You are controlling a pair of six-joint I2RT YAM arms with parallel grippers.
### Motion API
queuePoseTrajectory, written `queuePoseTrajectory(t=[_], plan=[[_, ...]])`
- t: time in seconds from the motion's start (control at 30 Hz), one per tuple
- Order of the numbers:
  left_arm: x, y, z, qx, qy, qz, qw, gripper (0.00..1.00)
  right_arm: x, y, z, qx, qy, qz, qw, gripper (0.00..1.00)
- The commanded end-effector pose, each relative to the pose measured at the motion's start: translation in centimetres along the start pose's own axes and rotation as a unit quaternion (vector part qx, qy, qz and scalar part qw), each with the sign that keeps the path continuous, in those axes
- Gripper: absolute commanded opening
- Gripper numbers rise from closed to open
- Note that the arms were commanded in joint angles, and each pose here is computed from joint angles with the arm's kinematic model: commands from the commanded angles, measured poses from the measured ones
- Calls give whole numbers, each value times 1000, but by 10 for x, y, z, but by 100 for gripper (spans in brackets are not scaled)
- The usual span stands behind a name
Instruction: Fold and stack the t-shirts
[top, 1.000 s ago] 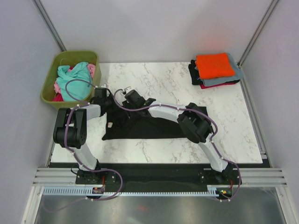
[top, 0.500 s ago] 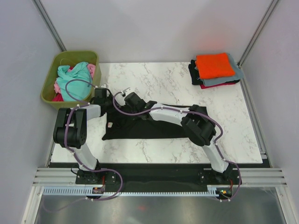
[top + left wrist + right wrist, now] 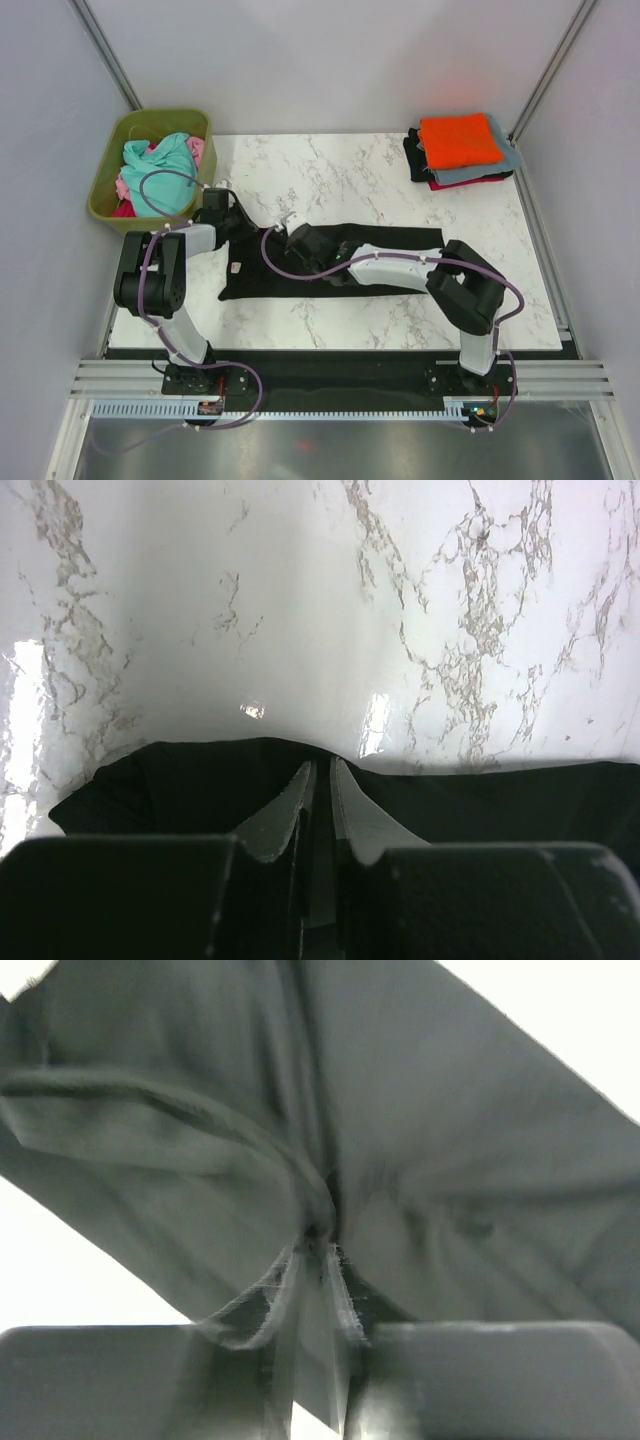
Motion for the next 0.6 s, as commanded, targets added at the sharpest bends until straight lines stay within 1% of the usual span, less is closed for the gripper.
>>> queuePoseTrajectory(t=[0.0, 0.07, 0.1, 0.13, 0.17, 0.2, 0.23, 0.3, 0.37, 0.4, 0.43, 0.47, 0.5, 0.53, 0.57], plan=[[-2, 4, 8, 30, 22, -13, 999, 16, 18, -21, -2, 0, -3, 2, 1000, 27], [-2, 4, 9, 30, 25, -13, 999, 16, 29, -24, -3, -4, -1, -2, 1000, 49], [-1, 4, 9, 31, 26, -14, 999, 16, 34, -26, -2, -8, 2, -4, 1000, 54], [-1, 4, 9, 32, 27, -15, 999, 17, 43, -26, -5, -11, 4, -11, 1000, 61], [-1, 6, 8, 32, 28, -17, 999, 17, 49, -25, -5, -14, 6, -16, 1000, 71], [-1, 7, 9, 34, 30, -19, 999, 17, 53, -27, -8, -16, 6, -16, 1000, 75], [-2, 10, 8, 33, 29, -23, 999, 17, 66, -17, -8, -22, 14, -35, 999, 78], [-2, 17, 7, 23, 27, -30, 999, 20, 78, -14, -12, -26, 10, -46, 999, 79], [10, 34, 1, 17, 35, -51, 998, 26, 94, -2, -17, -33, 6, -74, 997, 82], [19, 42, -4, 12, 35, -65, 997, 28, 97, -1, -27, -39, -18, -86, 995, 84], [37, 57, -15, 6, 30, -92, 995, 31, 104, 5, -33, -51, -24, -100, 993, 87], [47, 61, -27, -13, 35, -103, 994, 35, 102, 10, -50, -70, -43, -103, 991, 87], [55, 67, -35, -25, 45, -117, 992, 36, 100, 11, -60, -84, -41, -97, 991, 87], [65, 65, -42, -36, 60, -98, 993, 37, 96, 13, -69, -106, -39, -91, 989, 87], [76, 64, -56, -54, 65, -103, 991, 38, 91, 18, -96, -136, -57, -89, 985, 87]])
Point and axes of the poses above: each gripper's point midway between its finger pads, its own x axis back along the fingers, its own z axis along the line the jaws close on, y = z × x, the point moved 5 cm from there along x, back along the fingers, and after that the axes turned 11 degrees about -x, right-handed, at the moved point
